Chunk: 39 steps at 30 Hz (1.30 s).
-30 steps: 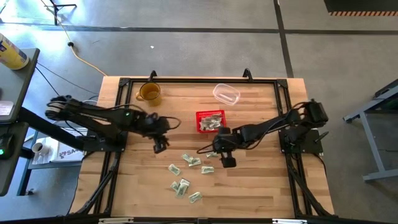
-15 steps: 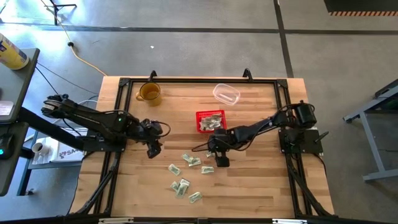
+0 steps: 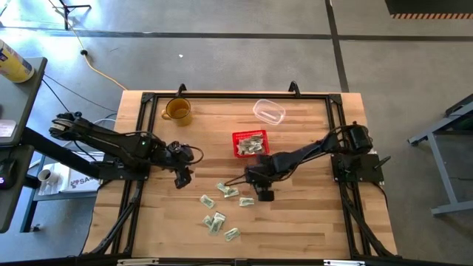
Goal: Pick and place items into bin
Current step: Put the white packet into the red basket
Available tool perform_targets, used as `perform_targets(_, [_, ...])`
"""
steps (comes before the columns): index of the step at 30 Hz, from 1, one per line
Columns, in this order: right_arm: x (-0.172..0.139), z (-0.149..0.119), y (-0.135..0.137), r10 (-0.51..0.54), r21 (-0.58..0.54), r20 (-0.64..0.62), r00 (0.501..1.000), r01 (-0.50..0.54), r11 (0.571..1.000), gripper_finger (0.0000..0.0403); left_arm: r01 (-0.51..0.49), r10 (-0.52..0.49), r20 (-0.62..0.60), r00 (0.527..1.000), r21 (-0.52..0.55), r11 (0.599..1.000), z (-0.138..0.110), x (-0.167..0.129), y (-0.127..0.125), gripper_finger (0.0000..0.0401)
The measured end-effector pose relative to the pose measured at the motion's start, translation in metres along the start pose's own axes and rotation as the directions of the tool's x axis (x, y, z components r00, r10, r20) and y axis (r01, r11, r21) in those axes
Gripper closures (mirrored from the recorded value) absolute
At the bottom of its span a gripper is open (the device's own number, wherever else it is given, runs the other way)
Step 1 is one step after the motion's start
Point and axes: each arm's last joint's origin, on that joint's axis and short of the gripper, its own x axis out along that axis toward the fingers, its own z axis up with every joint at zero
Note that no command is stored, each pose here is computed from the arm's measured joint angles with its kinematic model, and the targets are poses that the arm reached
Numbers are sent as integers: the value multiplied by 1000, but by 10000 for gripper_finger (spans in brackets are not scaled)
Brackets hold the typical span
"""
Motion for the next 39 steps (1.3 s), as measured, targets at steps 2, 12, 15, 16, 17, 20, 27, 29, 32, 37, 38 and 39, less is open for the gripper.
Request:
perform_targets(2, [-16,12,-1,-19,24,12,1000,19,1000,384,37,-37,-24,999,14,999,-7,11,1,197])
perform_targets(12, [-100,50,-54,-245,152,150,958,222,963,379,202,-220,83,972,189,961,-31,51,-24,197])
perform_targets(15, [-91,46,-81,-218,198,111,970,193,961,330,180,-197,42,980,256,950,-36,58,-32,197])
perform_targets(16, [-88,44,-88,-211,218,96,973,186,958,308,180,-194,27,981,269,946,-37,61,-35,197])
perform_targets(17, [-84,42,-94,-215,239,84,973,190,952,286,181,-192,13,981,280,943,-38,64,-38,197])
perform_targets(20, [-80,39,-105,-232,281,77,970,202,938,214,168,-167,-33,985,325,931,-42,73,-44,196])
perform_targets(27, [-87,26,-88,-247,235,-39,968,250,939,73,193,-174,-84,981,480,856,-33,91,-64,196])
perform_targets(29, [-88,22,-76,-273,185,-74,959,282,941,51,194,-175,-86,981,528,827,-30,93,-67,196])
perform_targets(32, [-88,18,-58,-286,124,-104,953,297,947,30,197,-177,-91,980,575,794,-28,96,-70,196])
perform_targets(37, [-78,7,-35,-293,98,-134,947,307,947,19,241,-215,-116,970,584,775,-28,104,-75,196])
perform_targets(38, [-75,3,-32,-293,98,-146,945,309,946,18,248,-219,-120,968,579,777,-28,105,-76,196])
perform_targets(39, [-71,-1,-29,-294,96,-161,942,311,945,18,250,-215,-130,968,577,778,-29,106,-76,195])
